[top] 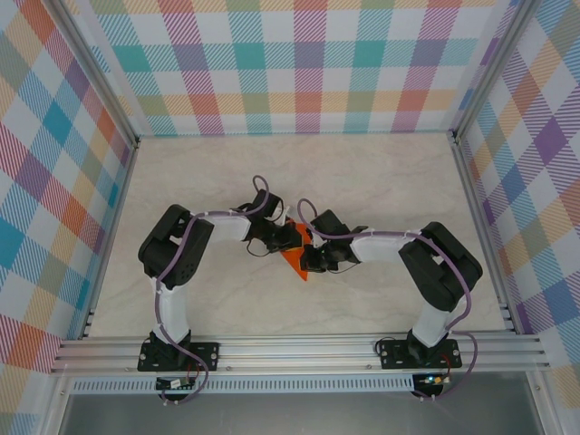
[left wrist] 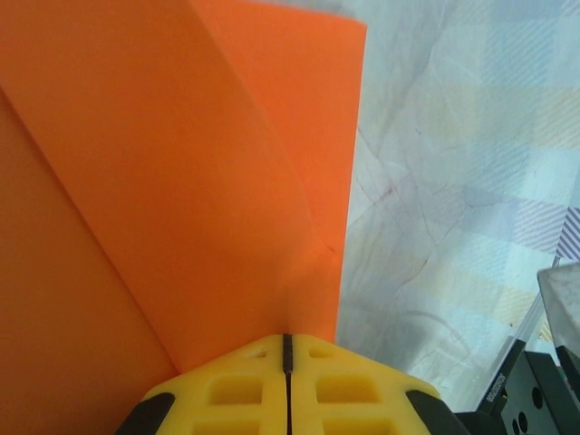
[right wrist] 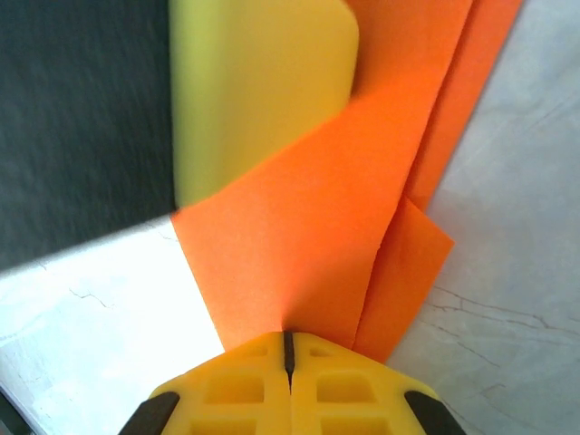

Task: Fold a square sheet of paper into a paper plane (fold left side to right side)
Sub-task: Fourth fold the wing at the center of the table, then turn over the paper at the center of the table.

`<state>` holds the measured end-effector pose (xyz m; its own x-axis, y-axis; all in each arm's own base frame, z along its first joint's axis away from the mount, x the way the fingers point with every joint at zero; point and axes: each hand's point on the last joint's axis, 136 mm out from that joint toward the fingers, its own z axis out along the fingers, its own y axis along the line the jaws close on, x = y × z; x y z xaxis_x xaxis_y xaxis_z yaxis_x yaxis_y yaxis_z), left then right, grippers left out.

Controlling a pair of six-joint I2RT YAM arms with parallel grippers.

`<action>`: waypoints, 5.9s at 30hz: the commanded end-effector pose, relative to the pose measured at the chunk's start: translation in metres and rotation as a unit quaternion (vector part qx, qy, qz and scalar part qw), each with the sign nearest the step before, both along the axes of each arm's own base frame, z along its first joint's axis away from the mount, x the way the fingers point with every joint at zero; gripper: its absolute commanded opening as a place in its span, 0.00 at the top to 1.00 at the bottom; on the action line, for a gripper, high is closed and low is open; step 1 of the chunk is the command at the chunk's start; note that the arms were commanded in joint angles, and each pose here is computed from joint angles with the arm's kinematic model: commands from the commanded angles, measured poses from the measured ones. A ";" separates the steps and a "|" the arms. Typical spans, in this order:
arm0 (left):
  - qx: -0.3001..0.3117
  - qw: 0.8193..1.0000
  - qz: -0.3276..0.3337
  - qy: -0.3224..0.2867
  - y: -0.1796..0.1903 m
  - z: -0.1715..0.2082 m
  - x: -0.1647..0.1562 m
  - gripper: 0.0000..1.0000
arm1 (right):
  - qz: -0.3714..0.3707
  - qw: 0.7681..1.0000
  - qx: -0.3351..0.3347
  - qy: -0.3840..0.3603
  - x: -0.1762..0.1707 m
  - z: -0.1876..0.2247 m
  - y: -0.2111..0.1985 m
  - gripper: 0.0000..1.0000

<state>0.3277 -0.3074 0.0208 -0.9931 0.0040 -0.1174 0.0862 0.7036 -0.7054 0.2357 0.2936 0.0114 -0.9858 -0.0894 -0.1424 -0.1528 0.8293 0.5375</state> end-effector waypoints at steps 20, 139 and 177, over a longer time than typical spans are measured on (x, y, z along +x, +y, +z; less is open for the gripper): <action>-0.029 0.989 0.086 -0.114 0.051 0.102 0.024 0.53 | 0.001 0.986 -0.045 -0.160 0.005 0.082 -0.047 0.47; 0.149 0.791 0.434 -0.404 0.263 0.288 -0.075 0.19 | 0.163 0.719 -0.622 -0.263 0.030 0.136 -0.088 0.85; 0.032 0.921 0.320 -0.222 0.166 0.181 -0.009 0.03 | 0.154 0.919 -0.265 -0.248 -0.017 0.130 -0.040 0.00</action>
<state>0.3083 -0.0989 0.2124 -0.5560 -0.5270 -0.6428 -0.1966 0.8348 -0.5143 0.2147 0.2533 0.1308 -0.6914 -0.6408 -0.3336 -0.5743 0.7677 -0.2844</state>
